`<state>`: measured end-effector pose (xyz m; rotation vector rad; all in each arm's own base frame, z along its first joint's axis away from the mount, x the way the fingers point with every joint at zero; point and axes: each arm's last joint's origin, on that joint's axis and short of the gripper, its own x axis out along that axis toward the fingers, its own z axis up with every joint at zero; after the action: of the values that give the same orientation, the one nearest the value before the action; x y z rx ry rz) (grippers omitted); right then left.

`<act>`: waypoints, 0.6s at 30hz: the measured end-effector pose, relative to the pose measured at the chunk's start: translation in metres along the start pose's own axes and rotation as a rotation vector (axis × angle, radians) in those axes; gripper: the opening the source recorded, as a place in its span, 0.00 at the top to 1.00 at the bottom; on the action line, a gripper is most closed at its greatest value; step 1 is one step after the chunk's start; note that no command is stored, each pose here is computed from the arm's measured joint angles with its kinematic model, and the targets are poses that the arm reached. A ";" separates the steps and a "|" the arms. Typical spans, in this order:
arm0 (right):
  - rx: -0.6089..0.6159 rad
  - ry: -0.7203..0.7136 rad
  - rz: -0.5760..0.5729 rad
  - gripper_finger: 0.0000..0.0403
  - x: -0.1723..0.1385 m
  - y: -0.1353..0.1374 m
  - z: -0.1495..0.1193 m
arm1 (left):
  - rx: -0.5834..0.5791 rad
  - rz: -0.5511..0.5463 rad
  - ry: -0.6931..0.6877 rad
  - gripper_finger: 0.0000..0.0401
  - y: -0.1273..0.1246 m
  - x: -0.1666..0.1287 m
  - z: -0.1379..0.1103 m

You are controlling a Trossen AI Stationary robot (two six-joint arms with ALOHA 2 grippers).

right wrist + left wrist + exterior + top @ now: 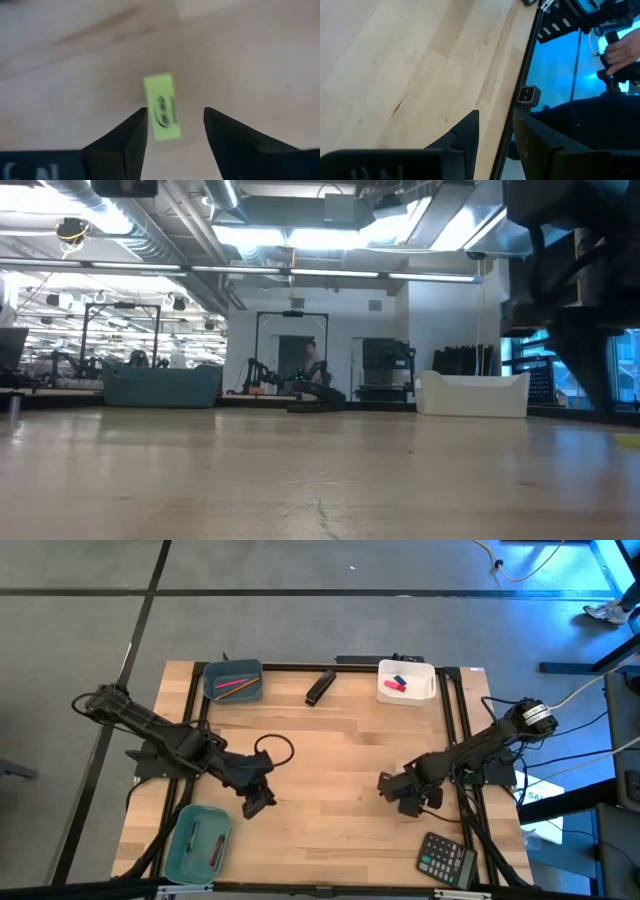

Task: Sort crayons/erasers/pens/pencils in bins
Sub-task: Put the yellow eraser into the white bin

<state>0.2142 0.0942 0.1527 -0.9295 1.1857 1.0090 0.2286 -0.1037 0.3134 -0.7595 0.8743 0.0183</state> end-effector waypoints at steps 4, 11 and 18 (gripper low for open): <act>0.001 0.004 0.045 0.55 0.007 0.000 0.000 | -0.002 0.001 -0.001 0.72 0.000 0.000 0.001; 0.006 0.060 0.080 0.56 0.027 -0.005 0.001 | -0.003 0.012 -0.017 0.72 0.001 0.000 0.001; 0.010 0.062 0.079 0.64 0.028 -0.005 0.001 | -0.010 0.011 -0.015 0.72 0.000 0.000 0.000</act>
<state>0.2219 0.0974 0.1256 -0.9180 1.2870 1.0425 0.2287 -0.1033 0.3134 -0.7631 0.8643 0.0379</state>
